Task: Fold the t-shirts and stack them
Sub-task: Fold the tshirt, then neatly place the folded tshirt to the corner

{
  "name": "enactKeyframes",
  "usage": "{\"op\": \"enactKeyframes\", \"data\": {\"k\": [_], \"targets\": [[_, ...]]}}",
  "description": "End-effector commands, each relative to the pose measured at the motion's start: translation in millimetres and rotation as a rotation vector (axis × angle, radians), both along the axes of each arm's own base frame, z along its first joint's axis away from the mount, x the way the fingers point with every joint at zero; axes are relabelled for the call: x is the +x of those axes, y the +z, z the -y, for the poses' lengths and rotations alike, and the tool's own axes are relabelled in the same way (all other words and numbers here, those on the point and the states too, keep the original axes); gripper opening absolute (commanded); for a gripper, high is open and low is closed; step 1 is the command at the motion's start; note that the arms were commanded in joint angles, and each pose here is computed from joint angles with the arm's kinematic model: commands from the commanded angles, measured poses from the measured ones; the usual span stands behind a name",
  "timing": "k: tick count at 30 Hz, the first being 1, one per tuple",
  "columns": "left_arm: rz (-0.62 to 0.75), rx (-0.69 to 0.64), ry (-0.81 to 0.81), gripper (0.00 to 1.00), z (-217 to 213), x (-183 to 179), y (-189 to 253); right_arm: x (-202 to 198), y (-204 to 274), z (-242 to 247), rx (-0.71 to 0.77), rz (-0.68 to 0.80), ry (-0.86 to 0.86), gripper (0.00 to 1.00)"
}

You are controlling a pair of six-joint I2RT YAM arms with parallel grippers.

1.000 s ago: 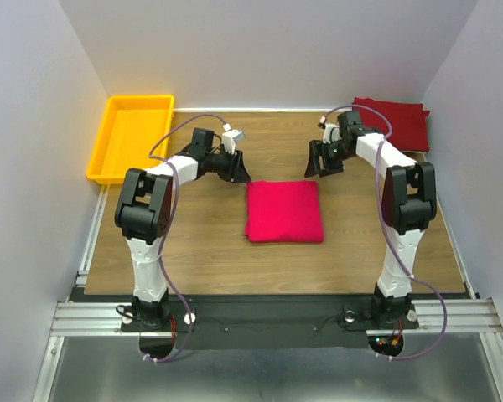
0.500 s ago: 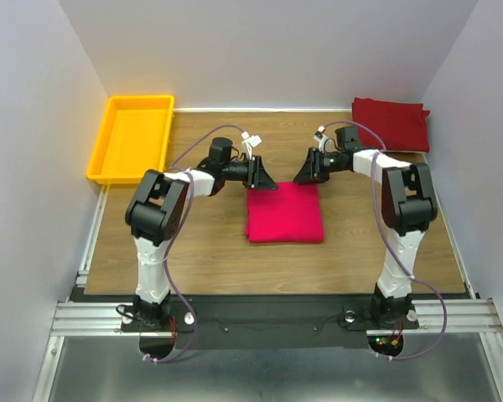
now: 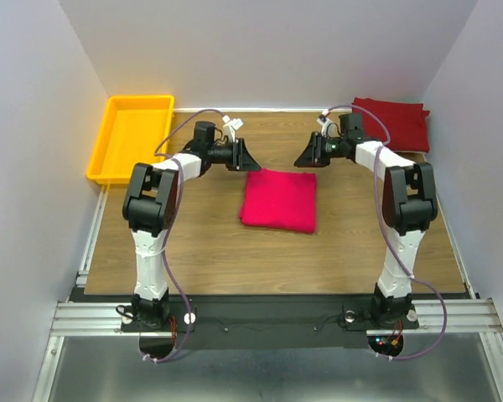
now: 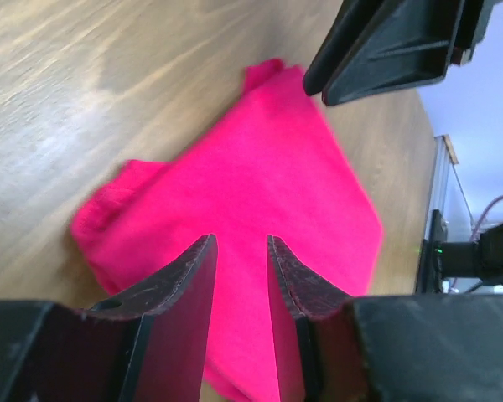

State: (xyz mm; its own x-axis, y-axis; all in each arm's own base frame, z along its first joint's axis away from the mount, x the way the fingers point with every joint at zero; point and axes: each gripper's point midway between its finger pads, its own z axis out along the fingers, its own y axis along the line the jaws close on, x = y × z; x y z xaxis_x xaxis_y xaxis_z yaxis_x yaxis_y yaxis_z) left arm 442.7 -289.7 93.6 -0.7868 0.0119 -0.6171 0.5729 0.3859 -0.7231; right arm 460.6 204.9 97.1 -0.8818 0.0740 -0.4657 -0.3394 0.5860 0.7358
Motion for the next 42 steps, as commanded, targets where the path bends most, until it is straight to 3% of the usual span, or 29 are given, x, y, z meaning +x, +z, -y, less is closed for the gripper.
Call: {"op": "enactKeyframes", "data": {"k": [1,5,9,17,20,22,27,30,35,42], "targets": [[0.183,-0.066,-0.108,0.42,12.6,-39.5,84.7,-23.3,91.3,-13.4,0.101,0.144,0.047,0.30],[0.150,-0.090,-0.133,0.42,22.0,-79.1,84.9,-69.3,63.3,-30.0,0.113,0.019,0.093,0.30],[0.048,-0.053,-0.130,0.42,24.9,-92.2,39.7,-100.2,10.5,-37.7,0.086,-0.114,0.114,0.30],[-0.120,0.046,-0.076,0.39,18.5,-81.5,-48.0,-85.7,-65.1,-20.0,-0.030,-0.164,0.095,0.30],[-0.089,0.085,-0.083,0.38,9.0,-75.0,-48.2,-77.8,-58.5,-15.8,-0.049,-0.121,0.101,0.30],[-0.052,0.070,-0.102,0.38,3.9,-78.0,-33.3,-81.3,-29.9,-18.1,-0.020,-0.082,0.115,0.30],[0.116,-0.031,-0.260,0.41,11.6,-130.3,41.7,-110.1,33.3,-28.0,0.076,-0.044,0.147,0.31],[0.103,-0.059,-0.316,0.43,24.2,-166.0,52.0,-141.7,50.5,-49.0,0.118,-0.081,0.200,0.32],[-0.029,-0.089,-0.309,0.45,40.1,-184.1,24.8,-177.3,10.1,-58.5,0.092,-0.201,0.225,0.33],[-0.270,-0.030,-0.161,0.45,16.5,-154.8,-58.8,-168.8,-69.3,-32.1,-0.019,-0.273,0.172,0.32]]}}
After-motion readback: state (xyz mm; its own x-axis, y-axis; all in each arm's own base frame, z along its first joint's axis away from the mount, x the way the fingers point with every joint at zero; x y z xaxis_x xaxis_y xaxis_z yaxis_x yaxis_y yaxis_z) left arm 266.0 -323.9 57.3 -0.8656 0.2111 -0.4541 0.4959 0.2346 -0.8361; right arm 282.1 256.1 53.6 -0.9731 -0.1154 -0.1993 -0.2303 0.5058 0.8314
